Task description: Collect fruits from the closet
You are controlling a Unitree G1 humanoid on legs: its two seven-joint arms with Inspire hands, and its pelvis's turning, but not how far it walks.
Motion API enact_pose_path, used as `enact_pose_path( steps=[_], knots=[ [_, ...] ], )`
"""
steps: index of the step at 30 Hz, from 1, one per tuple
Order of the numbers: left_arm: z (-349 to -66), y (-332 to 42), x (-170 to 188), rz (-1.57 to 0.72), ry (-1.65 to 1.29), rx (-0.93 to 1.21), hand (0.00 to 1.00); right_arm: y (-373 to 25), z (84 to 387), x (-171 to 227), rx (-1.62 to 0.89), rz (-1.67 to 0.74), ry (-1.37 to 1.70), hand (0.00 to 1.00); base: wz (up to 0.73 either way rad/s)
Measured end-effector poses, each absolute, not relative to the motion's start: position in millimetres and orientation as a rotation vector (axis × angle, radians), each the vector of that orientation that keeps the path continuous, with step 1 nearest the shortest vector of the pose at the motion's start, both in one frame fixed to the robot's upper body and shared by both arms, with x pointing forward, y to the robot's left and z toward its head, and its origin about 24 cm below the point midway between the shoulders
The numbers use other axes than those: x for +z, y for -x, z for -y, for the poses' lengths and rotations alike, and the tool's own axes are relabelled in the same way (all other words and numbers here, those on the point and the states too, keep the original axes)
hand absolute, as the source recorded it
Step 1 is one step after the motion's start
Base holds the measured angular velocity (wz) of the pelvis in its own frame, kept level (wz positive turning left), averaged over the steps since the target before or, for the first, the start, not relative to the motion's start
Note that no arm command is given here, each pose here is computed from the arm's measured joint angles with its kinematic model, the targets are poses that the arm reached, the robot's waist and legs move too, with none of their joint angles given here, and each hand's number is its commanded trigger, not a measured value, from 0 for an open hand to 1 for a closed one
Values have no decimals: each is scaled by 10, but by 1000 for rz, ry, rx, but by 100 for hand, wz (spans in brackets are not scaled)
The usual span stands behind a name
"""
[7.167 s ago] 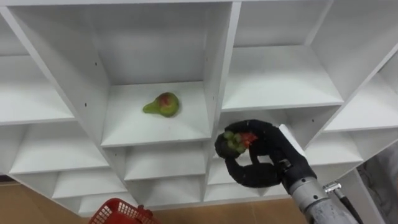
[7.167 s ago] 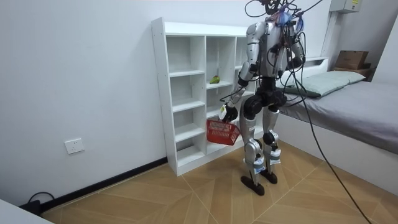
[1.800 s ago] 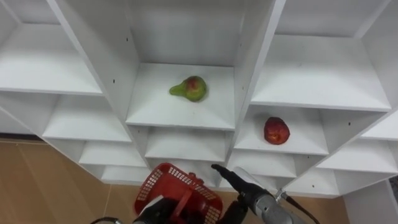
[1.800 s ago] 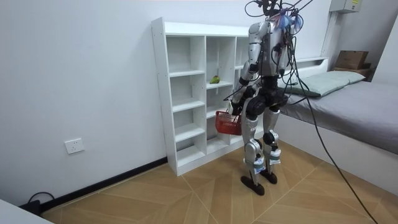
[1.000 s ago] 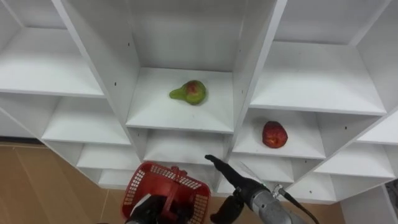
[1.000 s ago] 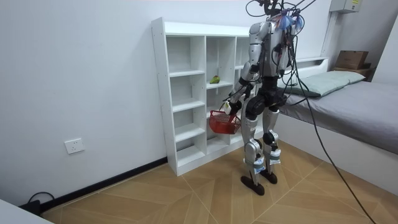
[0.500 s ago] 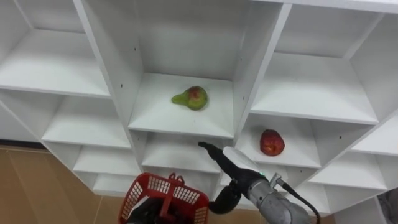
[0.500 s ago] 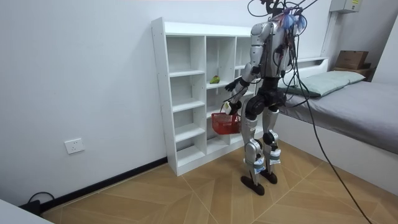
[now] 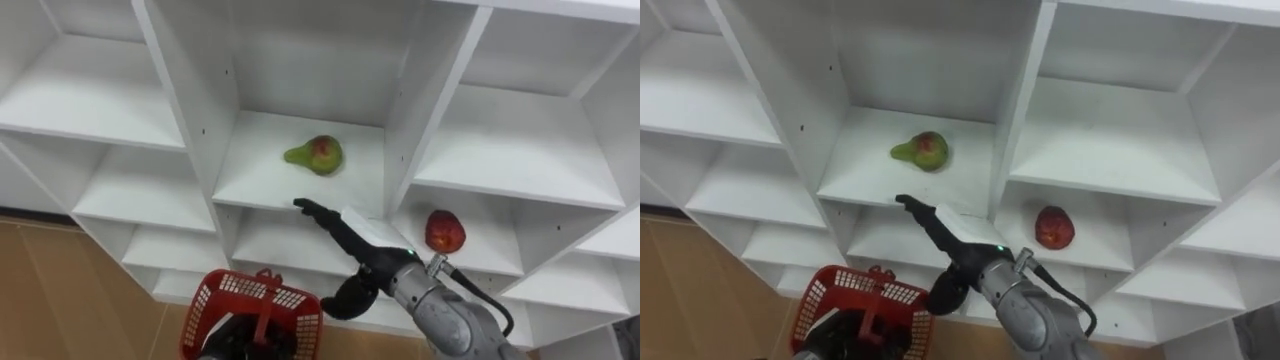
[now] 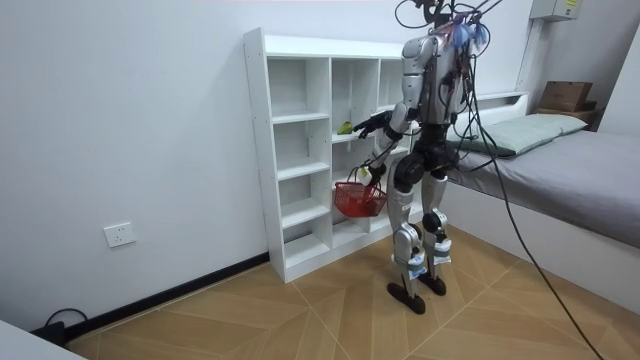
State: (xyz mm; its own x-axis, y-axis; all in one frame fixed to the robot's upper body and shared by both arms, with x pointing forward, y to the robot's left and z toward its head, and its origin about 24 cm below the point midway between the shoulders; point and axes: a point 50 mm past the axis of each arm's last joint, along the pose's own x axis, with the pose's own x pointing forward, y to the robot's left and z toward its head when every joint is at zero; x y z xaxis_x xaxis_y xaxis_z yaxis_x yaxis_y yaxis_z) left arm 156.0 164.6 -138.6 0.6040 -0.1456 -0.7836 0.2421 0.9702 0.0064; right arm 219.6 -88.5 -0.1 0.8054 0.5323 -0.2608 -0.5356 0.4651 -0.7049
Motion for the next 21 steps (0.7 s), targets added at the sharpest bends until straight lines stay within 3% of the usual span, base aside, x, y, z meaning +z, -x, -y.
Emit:
enact_pose_path(
  steps=[8,21],
  knots=[
    [-1700,-1519,-1415,-922,-126,-216,100,-2253,764,355,622,159,843,0,0],
    [-1705,-1478,-1443,-954,-124,-206,100,-2277,797,386,595,164,829,0,3]
  ],
)
